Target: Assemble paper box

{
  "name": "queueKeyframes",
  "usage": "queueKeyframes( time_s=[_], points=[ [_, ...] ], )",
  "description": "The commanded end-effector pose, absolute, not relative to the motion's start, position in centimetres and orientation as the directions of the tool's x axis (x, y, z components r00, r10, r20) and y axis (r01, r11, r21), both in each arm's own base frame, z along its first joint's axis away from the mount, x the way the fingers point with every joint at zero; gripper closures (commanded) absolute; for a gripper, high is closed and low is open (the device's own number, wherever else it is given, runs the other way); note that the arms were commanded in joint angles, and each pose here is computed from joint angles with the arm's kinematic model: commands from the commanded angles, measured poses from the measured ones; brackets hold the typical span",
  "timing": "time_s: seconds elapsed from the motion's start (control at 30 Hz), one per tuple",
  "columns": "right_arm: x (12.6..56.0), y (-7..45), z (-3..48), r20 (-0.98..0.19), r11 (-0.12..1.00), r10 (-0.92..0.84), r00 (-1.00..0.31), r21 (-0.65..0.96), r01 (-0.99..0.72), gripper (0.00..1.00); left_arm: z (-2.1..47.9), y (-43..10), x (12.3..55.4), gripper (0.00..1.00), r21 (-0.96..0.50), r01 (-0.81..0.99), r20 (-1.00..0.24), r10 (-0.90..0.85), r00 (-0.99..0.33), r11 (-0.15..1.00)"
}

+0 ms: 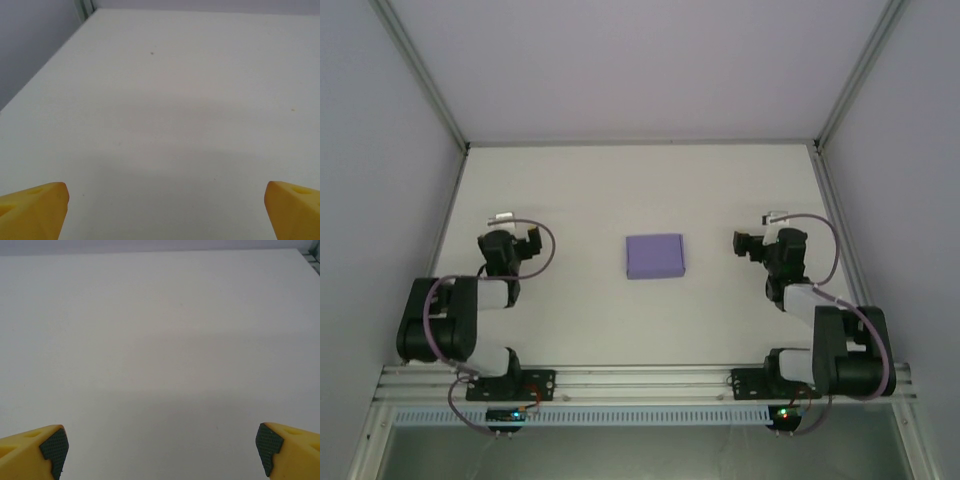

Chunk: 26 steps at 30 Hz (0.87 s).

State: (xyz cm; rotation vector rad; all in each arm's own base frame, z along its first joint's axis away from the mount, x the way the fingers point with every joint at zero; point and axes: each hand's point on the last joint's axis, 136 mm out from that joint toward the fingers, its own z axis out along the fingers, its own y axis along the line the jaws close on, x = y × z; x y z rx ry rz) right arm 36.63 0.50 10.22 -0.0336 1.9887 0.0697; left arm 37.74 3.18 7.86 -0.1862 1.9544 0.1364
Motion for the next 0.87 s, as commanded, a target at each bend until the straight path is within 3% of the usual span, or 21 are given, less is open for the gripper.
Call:
queueKeyframes(
  time_s=[0.0,0.23,0.37,0.83],
  points=[
    [37.7,0.6,10.5,-0.944,0.994,0.023,-0.329,0.056,-0.094,0.01,10.0,2.7,38.5,0.01,-0.008,-0.140,-0.956,-0.048,-0.290,0.990],
    [38.8,0.2,8.8,-0.941,0.988,0.100,-0.324,0.132,-0.081,0.01,9.7,2.9,39.0,0.01,-0.002,-0.153,-0.953,-0.049,-0.299,0.988],
    [39.2,-1.0,8.3,-0.929,0.998,0.063,-0.363,0.056,0.028,0.01,9.7,2.9,39.0,0.01,-0.003,-0.154,-0.953,-0.049,-0.298,0.988],
    [39.2,-0.6,8.3,-0.927,0.999,0.030,-0.374,0.020,0.032,0.00,9.8,2.9,39.0,0.01,-0.002,-0.153,-0.954,-0.048,-0.296,0.988]
  ],
)
